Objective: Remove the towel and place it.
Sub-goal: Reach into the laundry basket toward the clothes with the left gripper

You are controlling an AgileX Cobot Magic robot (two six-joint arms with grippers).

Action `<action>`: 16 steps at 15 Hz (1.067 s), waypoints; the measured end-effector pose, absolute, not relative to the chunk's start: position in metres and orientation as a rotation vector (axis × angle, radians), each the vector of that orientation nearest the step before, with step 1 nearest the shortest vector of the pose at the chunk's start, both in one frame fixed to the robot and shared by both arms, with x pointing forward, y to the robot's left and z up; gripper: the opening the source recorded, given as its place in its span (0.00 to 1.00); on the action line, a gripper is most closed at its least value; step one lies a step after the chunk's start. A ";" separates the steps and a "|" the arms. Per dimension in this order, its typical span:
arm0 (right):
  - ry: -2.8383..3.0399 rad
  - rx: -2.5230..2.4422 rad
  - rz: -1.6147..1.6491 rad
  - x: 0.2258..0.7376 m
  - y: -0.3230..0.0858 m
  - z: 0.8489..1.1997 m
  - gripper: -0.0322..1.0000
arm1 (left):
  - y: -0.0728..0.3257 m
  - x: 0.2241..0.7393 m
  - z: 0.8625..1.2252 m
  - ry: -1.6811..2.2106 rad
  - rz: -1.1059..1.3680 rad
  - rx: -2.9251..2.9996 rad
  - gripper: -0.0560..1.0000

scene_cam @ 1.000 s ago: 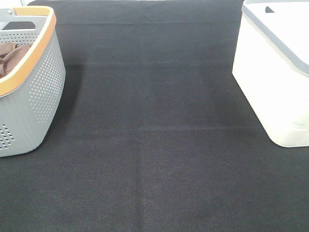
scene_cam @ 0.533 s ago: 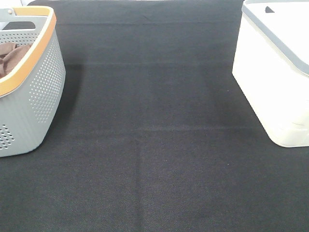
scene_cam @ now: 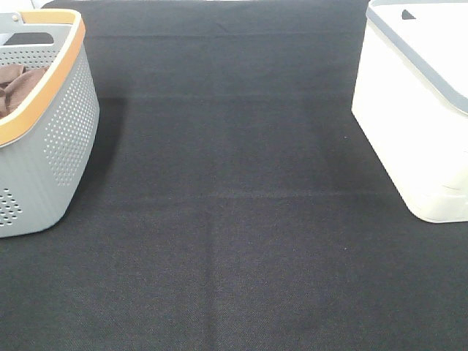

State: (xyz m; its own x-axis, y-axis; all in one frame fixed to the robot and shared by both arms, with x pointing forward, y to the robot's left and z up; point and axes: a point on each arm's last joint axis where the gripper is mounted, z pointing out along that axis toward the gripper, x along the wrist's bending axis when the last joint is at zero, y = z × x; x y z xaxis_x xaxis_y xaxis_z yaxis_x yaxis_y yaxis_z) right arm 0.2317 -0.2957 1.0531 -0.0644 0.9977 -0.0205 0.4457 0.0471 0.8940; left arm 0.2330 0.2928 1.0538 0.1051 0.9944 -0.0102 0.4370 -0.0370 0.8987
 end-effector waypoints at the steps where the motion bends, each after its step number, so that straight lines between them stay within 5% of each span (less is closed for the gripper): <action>1: 1.605 1.486 0.970 0.232 -0.296 1.053 0.68 | 0.293 0.233 1.054 1.442 0.890 1.593 0.71; 12: 1.605 1.486 0.970 0.232 -0.296 1.053 0.68 | 0.307 0.251 1.076 1.508 1.068 1.373 0.71; 16: 1.605 1.486 0.970 0.232 -0.296 1.053 0.68 | 0.312 0.306 1.107 1.552 1.105 1.304 0.70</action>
State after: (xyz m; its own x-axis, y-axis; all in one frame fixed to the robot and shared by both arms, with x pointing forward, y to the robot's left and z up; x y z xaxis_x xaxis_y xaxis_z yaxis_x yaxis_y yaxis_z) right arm 0.2317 -0.2957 1.0531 -0.0644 0.9977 -0.0205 0.4457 0.0471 0.8940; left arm 0.3057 0.3124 1.1069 -0.1388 0.9893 -0.0456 0.2808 0.0835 0.9561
